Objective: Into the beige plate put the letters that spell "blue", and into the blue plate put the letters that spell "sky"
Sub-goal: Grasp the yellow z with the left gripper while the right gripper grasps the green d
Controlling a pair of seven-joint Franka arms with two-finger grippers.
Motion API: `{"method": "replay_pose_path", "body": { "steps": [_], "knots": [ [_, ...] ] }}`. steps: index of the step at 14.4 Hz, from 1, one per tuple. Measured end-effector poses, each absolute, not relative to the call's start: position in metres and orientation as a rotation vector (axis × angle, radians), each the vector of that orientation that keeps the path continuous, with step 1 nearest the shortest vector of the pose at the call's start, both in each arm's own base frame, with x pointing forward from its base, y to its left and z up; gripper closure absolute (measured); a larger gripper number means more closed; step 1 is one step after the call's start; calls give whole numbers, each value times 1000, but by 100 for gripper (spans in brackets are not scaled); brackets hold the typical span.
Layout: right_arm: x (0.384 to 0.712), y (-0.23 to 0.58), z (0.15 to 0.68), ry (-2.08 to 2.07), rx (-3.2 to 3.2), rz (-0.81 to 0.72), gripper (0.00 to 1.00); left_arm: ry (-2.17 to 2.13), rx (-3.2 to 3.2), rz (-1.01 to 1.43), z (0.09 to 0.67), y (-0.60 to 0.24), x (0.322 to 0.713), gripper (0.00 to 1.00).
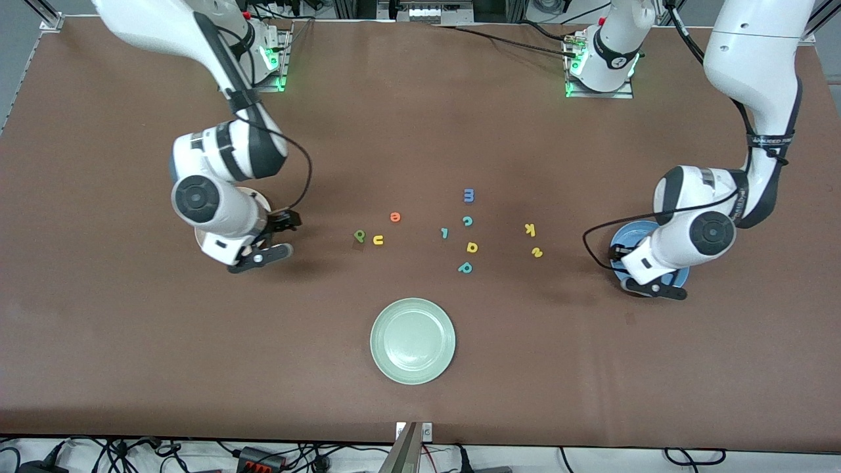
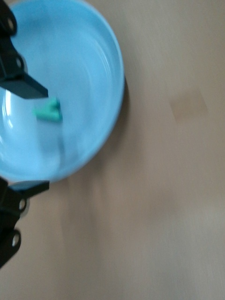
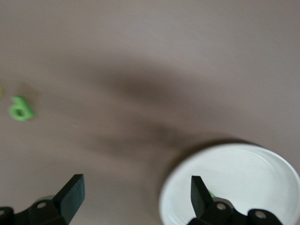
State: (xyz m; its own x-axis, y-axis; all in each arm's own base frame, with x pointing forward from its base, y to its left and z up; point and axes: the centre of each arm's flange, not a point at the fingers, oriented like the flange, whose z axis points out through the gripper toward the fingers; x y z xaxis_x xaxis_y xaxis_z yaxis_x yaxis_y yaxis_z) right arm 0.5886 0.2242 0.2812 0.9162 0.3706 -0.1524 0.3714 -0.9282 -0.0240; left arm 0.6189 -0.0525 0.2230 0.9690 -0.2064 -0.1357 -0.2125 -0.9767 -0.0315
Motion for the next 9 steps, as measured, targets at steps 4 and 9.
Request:
{"method": "replay_pose_path", "body": {
  "steps": [4, 9],
  "knots": [
    [574, 306, 261, 780, 3037, -183, 0, 224, -3123, 196, 227, -141, 605, 0],
    [556, 353, 212, 915, 2997, -151, 0, 159, -3128, 182, 210, -215, 581, 0]
  ]
}}
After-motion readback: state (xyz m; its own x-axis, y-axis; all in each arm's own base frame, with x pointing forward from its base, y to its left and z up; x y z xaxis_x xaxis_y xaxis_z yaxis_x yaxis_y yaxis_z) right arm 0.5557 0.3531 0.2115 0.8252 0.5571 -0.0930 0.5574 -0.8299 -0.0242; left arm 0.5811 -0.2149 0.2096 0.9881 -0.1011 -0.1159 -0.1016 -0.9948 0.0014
